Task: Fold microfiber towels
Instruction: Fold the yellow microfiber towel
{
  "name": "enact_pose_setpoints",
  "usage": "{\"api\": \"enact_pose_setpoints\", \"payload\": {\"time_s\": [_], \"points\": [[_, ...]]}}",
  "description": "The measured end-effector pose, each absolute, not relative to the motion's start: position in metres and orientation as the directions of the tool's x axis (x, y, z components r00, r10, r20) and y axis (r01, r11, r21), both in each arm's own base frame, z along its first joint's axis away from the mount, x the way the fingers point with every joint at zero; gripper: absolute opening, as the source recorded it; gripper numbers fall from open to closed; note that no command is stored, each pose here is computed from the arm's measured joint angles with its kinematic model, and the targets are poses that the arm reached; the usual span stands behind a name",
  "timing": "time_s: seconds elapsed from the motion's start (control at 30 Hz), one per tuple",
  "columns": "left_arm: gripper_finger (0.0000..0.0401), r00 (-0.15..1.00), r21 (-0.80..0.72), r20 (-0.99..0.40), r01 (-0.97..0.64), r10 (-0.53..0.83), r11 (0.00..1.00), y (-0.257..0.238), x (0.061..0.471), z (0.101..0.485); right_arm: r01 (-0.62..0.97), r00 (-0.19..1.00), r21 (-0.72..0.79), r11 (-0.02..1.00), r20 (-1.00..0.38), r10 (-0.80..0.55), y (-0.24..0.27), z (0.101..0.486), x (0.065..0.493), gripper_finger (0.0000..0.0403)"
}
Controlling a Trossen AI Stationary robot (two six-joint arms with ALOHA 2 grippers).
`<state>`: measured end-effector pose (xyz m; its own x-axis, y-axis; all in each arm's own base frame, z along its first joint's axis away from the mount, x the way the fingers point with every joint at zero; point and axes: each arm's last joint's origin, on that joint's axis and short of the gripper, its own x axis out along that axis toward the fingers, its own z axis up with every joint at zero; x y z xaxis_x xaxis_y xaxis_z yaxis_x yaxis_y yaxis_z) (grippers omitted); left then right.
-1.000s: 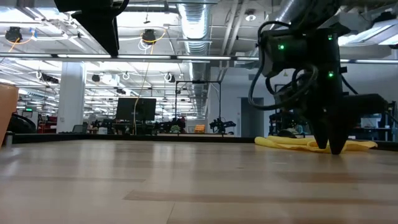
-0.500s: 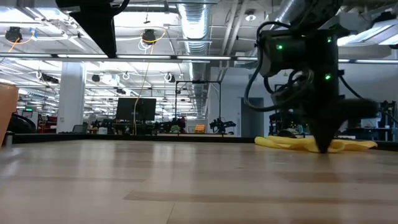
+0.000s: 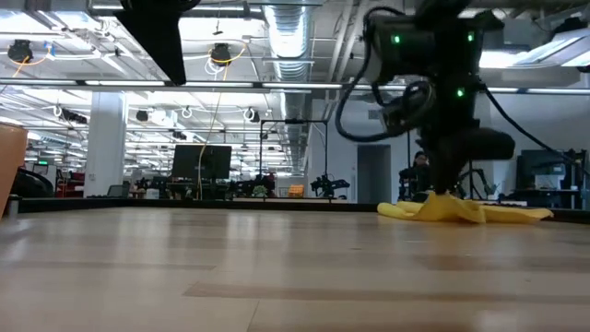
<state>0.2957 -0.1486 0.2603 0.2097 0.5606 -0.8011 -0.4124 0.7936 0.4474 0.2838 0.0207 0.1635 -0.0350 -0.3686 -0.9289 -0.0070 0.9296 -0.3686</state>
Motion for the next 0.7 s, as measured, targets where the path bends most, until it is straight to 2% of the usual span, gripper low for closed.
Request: {"api": "enact_pose_setpoints", "payload": {"time_s": [0.17,0.33,0.53,0.7], "points": [[0.0142,0.232,0.437,-0.791,-0.434,0.566,0.788,-0.153,0.294,0.260,-0.064,-0.027,-0.411,0.909,-0.910,-0.413,0.037,0.188,0.290,0.0005],[0.0142,0.311,0.454,-0.729,-0.446,0.609,0.771,-0.157,0.296,0.255,-0.096,-0.005,-0.433,0.896,-0.900,-0.435,0.057,0.212,0.292,0.0003],[0.0142,0.364,0.463,-0.754,-0.295,0.546,0.836,-0.151,0.308,0.221,-0.132,0.038,-0.426,0.895,-0.904,-0.425,0.086,0.240,0.290,0.0006],[0.0142,0.497,0.470,-0.719,-0.165,0.485,0.867,-0.141,0.332,0.209,-0.148,0.103,-0.414,0.898,-0.910,-0.402,0.110,0.260,0.288,0.0005]]}}
